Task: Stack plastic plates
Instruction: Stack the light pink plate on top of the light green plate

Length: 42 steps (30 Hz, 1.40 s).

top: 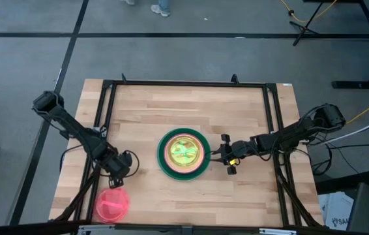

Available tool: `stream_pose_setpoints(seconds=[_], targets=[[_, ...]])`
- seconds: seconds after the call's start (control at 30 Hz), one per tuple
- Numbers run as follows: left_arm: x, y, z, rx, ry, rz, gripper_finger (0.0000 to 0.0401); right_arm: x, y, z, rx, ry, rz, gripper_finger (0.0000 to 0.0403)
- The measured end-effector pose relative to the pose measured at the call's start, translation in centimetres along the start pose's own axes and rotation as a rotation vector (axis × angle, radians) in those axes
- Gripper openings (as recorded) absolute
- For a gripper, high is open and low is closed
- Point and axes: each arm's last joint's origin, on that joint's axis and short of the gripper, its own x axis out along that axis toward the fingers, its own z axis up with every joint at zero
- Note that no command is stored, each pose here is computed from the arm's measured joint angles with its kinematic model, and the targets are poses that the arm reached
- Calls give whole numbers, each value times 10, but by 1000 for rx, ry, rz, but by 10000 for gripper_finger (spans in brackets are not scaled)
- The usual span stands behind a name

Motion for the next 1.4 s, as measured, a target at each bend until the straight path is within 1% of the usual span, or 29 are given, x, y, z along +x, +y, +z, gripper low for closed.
stream_pose_setpoints(seconds=[0.1,0.2,0.33,0.47,0.63,0.9,1.07,1.3,1.4], targets=[[4,-4,-3,9,-2,-46,132,0,0,0,0,0,-9,131],[8,-5,-5,18,-7,-57,132,0,0,0,1,1,-8,131],[14,-3,-10,-26,-1,-53,132,0,0,0,4,3,-8,131],[15,-6,-15,-47,7,-63,132,0,0,-1,11,11,-8,131],[16,-10,-21,-14,2,-81,132,0,0,-1,12,11,-8,131],[17,-13,-30,34,-8,-72,132,0,0,-1,15,10,-8,131],[18,-15,-35,30,-42,-58,132,0,0,-1,15,10,-8,131],[19,-18,-45,74,-30,-63,132,0,0,-1,32,10,-8,131],[19,-19,-49,75,-26,-68,132,0,0,-1,34,10,-8,131]])
